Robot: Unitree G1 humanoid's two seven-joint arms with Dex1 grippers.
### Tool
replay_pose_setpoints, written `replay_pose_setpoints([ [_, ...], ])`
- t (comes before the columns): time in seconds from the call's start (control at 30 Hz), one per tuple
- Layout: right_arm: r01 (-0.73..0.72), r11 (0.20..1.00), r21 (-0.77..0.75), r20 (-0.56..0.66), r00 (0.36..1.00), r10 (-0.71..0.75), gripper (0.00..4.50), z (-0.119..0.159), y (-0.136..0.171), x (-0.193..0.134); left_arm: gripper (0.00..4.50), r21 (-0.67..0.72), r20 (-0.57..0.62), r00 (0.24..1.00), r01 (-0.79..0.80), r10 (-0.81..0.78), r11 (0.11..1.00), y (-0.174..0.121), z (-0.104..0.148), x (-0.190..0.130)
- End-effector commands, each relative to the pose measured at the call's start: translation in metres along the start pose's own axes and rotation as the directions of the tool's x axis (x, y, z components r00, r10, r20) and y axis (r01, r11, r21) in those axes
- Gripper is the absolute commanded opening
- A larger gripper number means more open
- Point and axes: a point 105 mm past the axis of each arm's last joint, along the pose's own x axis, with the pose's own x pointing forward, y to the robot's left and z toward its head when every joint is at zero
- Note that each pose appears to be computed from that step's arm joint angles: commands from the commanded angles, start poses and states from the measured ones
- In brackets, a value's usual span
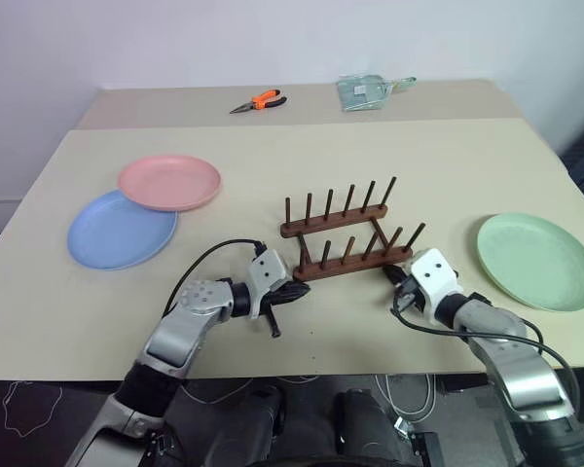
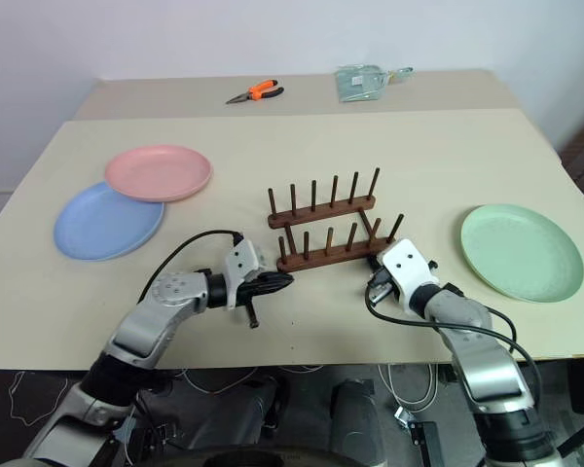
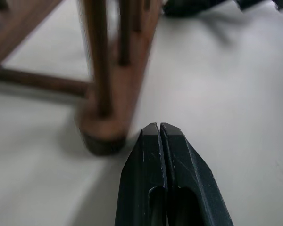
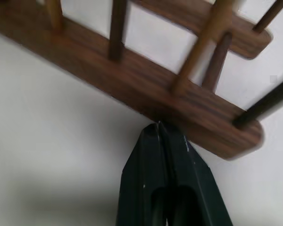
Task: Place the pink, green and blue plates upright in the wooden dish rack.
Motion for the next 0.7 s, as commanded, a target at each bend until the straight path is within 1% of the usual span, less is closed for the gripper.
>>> replay_pose_setpoints([
  [0.03, 0.076, 0.997, 0.002, -0.009, 0.997, -0.076, 0.0, 0.0, -0.012, 0.008, 0.05, -0.024, -0.072, 0.983, -0.173, 0.171, 0.985, 0.032, -0.018, -0.001],
  [0.2, 0.079, 0.997, -0.014, 0.004, 0.997, -0.079, 0.0, 0.004, -0.014, 0.012, 0.05, -0.017, -0.074, 0.968, -0.24, 0.238, 0.971, 0.049, -0.02, -0.001],
  [0.33, 0.088, 0.996, -0.021, 0.016, 0.996, -0.088, 0.0, 0.008, -0.018, 0.012, 0.05, -0.011, -0.069, 0.965, -0.255, 0.254, 0.967, 0.053, -0.02, -0.004],
  [0.4, 0.071, 0.997, -0.007, 0.031, 0.997, -0.071, 0.0, 0.012, -0.018, 0.01, 0.05, -0.007, -0.065, 0.965, -0.257, 0.256, 0.967, 0.054, -0.019, -0.009],
  [0.47, 0.025, 0.999, 0.032, 0.059, 0.998, -0.027, 0.51, 0.018, -0.014, 0.007, 0.0, -0.015, -0.052, 0.971, -0.236, 0.234, 0.972, 0.051, -0.017, -0.016],
  [0.5, -0.004, 0.999, 0.049, 0.078, 0.997, 0.0, 0.8, 0.023, -0.011, 0.005, 0.26, -0.013, -0.045, 0.974, -0.224, 0.224, 0.974, 0.05, -0.015, -0.021],
  [0.57, -0.035, 0.997, 0.063, 0.096, 0.995, 0.029, 1.72, 0.027, -0.007, 0.003, 0.84, -0.009, -0.04, 0.976, -0.214, 0.213, 0.977, 0.049, -0.014, -0.027],
  [0.63, -0.106, 0.994, 0.04, 0.117, 0.988, 0.101, 2.77, 0.033, 0.006, 0.0, 1.81, -0.022, 0.008, 0.945, -0.327, 0.328, 0.945, 0.072, 0.0, -0.05],
  [0.7, -0.154, 0.988, 0.023, 0.129, 0.98, 0.15, 3.85, 0.037, 0.016, -0.001, 2.84, -0.017, 0.046, 0.876, -0.48, 0.48, 0.877, 0.102, 0.015, -0.072],
])
